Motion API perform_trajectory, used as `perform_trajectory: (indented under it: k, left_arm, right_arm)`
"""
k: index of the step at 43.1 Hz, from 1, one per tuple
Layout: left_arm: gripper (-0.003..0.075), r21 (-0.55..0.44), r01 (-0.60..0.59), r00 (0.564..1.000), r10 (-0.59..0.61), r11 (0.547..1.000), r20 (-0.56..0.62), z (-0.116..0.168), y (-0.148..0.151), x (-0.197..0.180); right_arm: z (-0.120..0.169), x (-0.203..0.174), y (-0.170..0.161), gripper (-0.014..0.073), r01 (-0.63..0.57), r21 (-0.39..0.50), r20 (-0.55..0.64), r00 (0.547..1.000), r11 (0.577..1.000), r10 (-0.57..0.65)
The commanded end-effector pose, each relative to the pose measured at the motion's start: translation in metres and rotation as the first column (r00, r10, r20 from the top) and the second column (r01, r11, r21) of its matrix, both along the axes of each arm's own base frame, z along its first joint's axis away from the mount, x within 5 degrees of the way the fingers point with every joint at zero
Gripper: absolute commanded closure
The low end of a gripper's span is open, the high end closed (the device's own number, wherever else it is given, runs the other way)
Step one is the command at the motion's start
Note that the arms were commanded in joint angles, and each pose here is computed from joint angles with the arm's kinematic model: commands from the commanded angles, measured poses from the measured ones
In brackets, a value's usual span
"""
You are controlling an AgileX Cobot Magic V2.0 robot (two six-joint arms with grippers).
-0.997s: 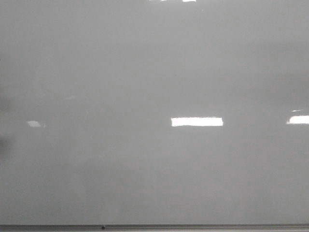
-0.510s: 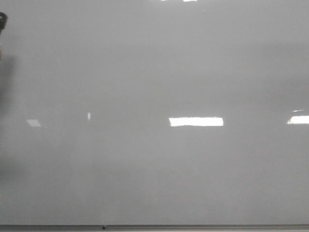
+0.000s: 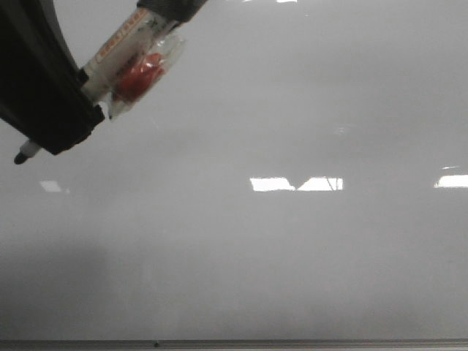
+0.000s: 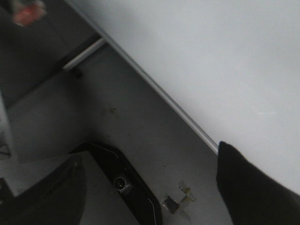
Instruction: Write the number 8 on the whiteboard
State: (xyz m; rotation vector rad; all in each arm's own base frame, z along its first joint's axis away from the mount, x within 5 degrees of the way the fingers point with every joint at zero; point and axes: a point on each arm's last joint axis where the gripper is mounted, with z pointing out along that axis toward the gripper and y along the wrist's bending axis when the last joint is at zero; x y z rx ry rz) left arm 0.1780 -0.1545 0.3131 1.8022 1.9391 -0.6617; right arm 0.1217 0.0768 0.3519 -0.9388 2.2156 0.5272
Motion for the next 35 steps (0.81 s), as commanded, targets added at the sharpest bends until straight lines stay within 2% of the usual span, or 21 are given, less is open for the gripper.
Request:
perform_trajectory:
  k: [1, 10, 17, 28, 31, 35]
  left_arm:
    - [0.0739, -0.065, 0.035, 0.998, -0.032, 0.997, 0.047, 0.019, -0.007, -0.009]
    - [0.0739, -0.065, 0.042, 0.998, -0.039, 0.997, 0.047, 0.019, -0.008, -0.01]
    - [0.0739, -0.066, 0.04, 0.998, -0.037, 0.997, 0.049, 0.019, -0.008, -0.01]
    - [0.0739, -0.066, 0.04, 0.998, -0.037, 0.997, 0.049, 0.019, -0.008, -0.01]
    - [0.0739, -0.068, 0.038, 0.998, -0.035, 0.997, 0.052, 0.019, -0.008, -0.009]
    - [0.0739, -0.069, 0.035, 0.998, -0.031, 0.997, 0.057, 0.019, -0.008, -0.009]
  right_arm:
    - [0.025, 0.006, 0.02, 0.0001, -0.13, 0.056, 0.055, 0.99, 0.99, 0.127]
    - [0.033, 0.03, 0.071, 0.0001, -0.318, 0.041, 0.032, 0.948, 0.947, 0.317]
    - [0.036, 0.051, 0.106, 0.0001, -0.399, 0.025, 0.048, 0.916, 0.917, 0.398]
    - [0.03, 0.064, 0.138, 0.0006, -0.483, 0.002, 0.022, 0.875, 0.875, 0.483]
    - [0.027, 0.065, 0.142, 0.0047, -0.498, -0.002, 0.0, 0.867, 0.867, 0.498]
    - [0.025, 0.064, 0.143, 0.0171, -0.507, -0.006, -0.017, 0.862, 0.862, 0.507]
